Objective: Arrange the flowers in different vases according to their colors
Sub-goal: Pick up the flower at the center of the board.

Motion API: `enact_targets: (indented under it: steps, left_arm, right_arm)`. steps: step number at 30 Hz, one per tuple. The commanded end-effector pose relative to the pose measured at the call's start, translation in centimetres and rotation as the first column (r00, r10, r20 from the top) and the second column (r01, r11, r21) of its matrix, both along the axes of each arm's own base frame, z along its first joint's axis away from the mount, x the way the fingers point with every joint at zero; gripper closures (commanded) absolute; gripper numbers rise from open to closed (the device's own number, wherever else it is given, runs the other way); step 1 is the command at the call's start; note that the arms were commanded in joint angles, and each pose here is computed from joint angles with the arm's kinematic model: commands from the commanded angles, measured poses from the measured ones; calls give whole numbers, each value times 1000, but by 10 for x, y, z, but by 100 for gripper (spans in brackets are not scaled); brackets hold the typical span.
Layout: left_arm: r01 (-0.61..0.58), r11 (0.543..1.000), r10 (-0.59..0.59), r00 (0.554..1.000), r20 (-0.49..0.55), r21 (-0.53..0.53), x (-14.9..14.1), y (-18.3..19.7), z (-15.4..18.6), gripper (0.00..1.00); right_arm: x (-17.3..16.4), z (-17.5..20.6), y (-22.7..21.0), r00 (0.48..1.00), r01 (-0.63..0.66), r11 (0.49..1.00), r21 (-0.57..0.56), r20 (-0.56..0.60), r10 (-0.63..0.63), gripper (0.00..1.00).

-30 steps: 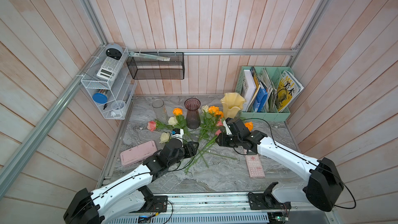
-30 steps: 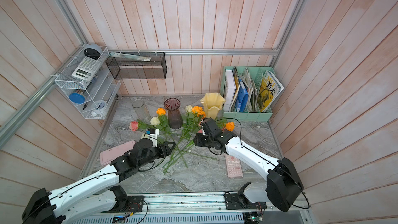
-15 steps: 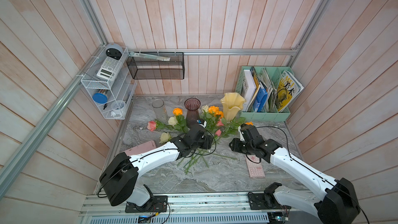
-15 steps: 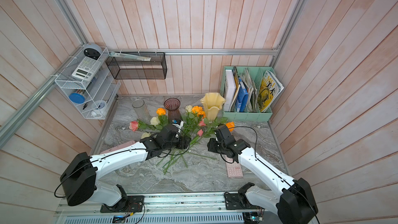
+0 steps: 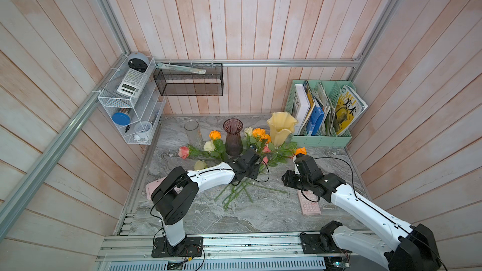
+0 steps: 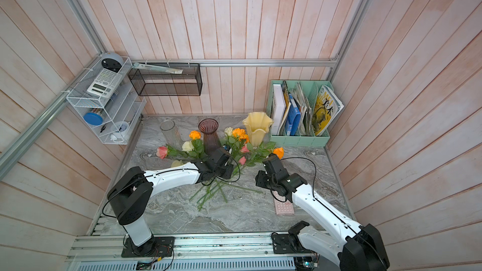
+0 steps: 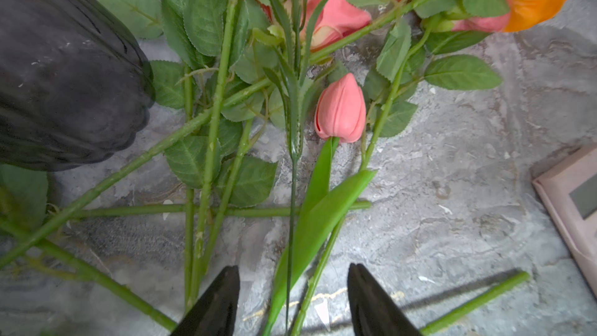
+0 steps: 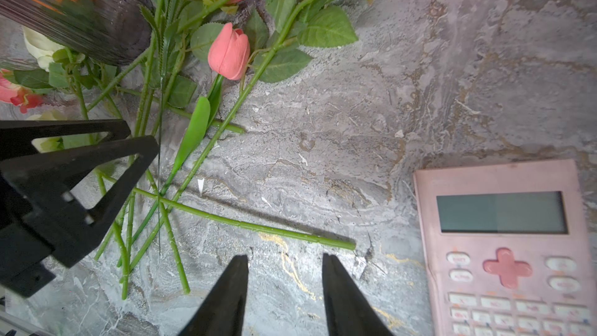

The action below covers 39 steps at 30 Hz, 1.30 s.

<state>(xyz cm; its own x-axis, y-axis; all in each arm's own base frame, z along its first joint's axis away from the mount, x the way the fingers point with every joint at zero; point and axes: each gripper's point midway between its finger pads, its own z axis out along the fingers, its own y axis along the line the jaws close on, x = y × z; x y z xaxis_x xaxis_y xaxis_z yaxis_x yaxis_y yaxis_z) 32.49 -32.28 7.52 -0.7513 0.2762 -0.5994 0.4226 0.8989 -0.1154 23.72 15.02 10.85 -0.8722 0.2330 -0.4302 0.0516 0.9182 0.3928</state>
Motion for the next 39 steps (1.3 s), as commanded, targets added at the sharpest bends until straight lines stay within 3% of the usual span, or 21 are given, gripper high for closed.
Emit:
enact_targets:
  steps: [1,15,20,23,33,39]
  left_arm:
    - [-8,999,7,999,40,30,12,-1,4,41]
    - [-17,996,14,999,35,85,28,-10,-22,53]
    - [-15,997,12,999,43,69,29,-12,-20,79]
    - [-23,998,20,999,50,64,29,-11,-14,100]
    - [-30,1000,31,995,100,-6,17,-5,31,100]
    - [5,996,7,991,132,-87,-7,2,77,100]
  right_arm:
    - [-4,-10,-7,1000,21,1000,-18,-15,-21,56]
    - [-6,-19,-9,999,24,1000,-17,-26,-24,56]
    - [-7,-20,-11,999,26,999,-22,-23,-27,56]
    - [-7,-22,-11,999,28,999,-21,-25,-29,57]
    - [-6,-25,-11,999,25,999,-25,-25,-25,57]
    - [-3,-24,-11,1000,19,999,-33,-20,-20,57]
